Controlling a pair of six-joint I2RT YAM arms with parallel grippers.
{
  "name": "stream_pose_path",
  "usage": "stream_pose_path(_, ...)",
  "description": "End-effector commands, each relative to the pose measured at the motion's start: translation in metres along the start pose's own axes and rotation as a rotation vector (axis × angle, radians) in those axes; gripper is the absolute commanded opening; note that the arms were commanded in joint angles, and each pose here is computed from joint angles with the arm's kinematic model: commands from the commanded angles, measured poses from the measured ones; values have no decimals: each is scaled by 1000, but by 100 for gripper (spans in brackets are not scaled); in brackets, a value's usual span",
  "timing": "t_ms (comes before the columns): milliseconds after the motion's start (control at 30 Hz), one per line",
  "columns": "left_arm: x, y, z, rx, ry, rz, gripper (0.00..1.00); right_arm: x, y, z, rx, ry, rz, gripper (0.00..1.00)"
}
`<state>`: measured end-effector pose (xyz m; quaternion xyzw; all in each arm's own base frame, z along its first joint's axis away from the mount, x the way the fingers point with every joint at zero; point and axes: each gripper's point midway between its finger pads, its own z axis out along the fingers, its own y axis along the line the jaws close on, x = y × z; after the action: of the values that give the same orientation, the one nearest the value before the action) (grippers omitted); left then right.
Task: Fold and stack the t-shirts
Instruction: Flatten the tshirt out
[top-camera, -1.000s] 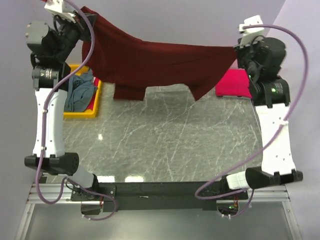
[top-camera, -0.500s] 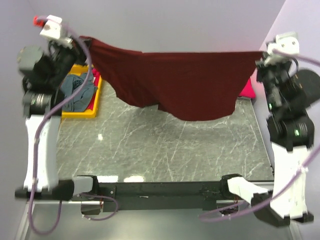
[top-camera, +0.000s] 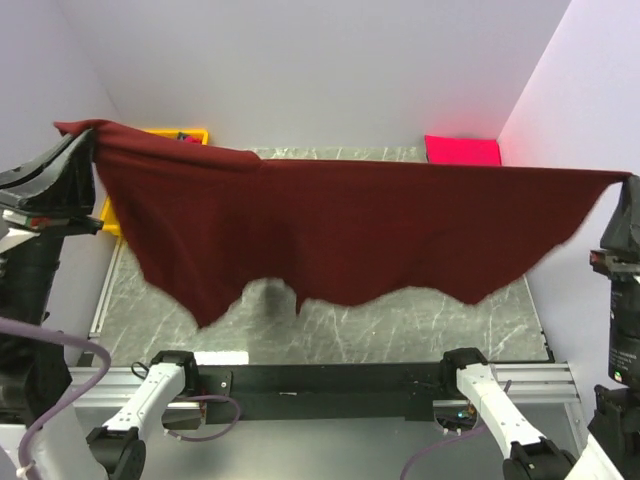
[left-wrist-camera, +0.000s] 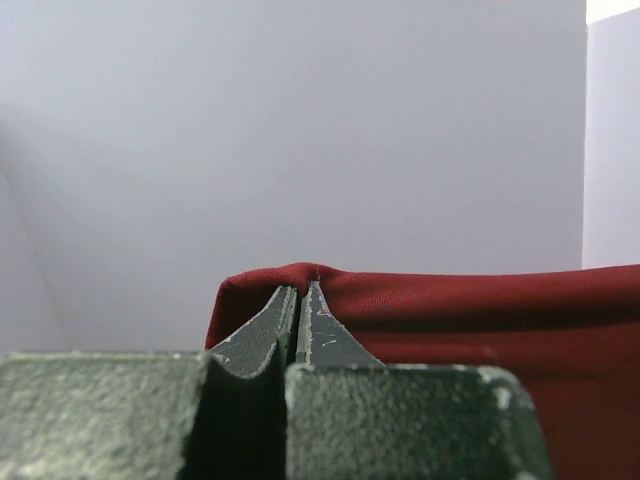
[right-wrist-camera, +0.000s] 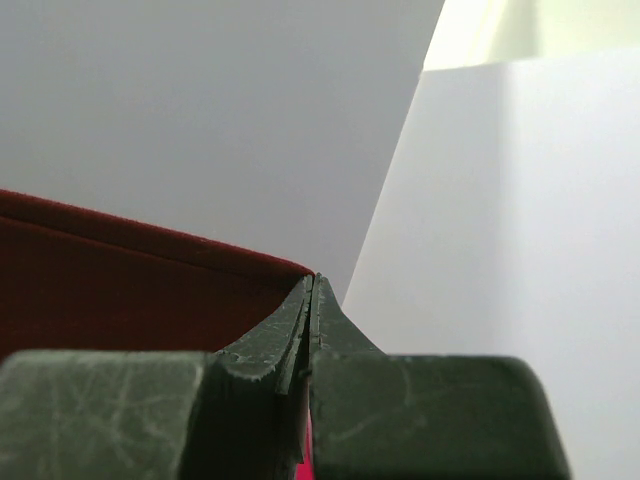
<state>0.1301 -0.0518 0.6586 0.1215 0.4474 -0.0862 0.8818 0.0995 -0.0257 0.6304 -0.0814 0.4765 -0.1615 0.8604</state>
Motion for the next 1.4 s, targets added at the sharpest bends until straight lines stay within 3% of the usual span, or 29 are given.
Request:
stream_pose_path(0,28,24,15,-103,87,19,0,19,4,21,7,59,-45,0)
stream_pose_path(167,94,33,37,-86,224,47,0,68,38,56,-91,154,-88,0)
stream_pose_path(233,132,29,43,-45,300,31,0,110,64,71,-164,234,-102,0)
stream_pose_path(533,322,29,82,25,576,-91,0,290,166,113,-393,500,-126,0)
stream_pose_path(567,363,27,89,37,644,-129,0,301,172,121,-397,496,-132,0)
stream_pose_path(633,396,26,106,53,664,-146,0,347,193,130,-432,567,-139,0)
stream_pose_path(667,445,21,110,66,737,-173,0,357,198,139,-429,567,-141,0)
stream_pose_path(700,451,23,130,66,705,-158,0,392,211,143,-441,631,-148,0)
stream_pose_path(733,466,23,140,69,710,-158,0,399,215,154,-430,632,-152,0)
stream_pose_path(767,521,17,140,89,792,-181,0,410,219,163,-426,637,-152,0)
stream_pose_path(800,514,18,168,109,756,-173,0,436,225,176,-412,684,-168,0)
stream_pose_path(833,533,18,174,117,790,-177,1,448,228,183,-402,709,-173,1)
stream_pose_path(867,597,13,166,129,896,-208,14,462,233,186,-400,754,-164,18)
stream_pose_path(900,575,22,205,130,810,-180,27,477,239,203,-387,779,-166,23)
stream_pose_path(933,633,23,183,109,945,-197,39,490,235,202,-355,838,-169,30)
stream_pose_path(967,636,35,189,65,943,-191,51,497,233,205,-344,866,-169,42)
stream_pose_path(1033,632,45,191,55,933,-220,64,499,228,210,-326,892,-140,59)
stream_pose_path(1067,601,58,202,23,864,-232,80,498,228,204,-337,913,-136,71)
stream_pose_path(1100,627,54,169,12,948,-251,83,492,226,197,-347,918,-129,72)
stream_pose_path(1133,618,58,162,1,938,-236,85,488,225,192,-362,919,-124,73)
stream_pose_path(1167,575,65,172,11,853,-169,86,485,228,184,-388,928,-116,74)
stream_pose_path(1200,588,60,145,13,920,-176,86,478,226,174,-401,933,-109,74)
stream_pose_path(1367,552,45,86,78,1040,-218,78,471,239,111,-561,1092,-47,75)
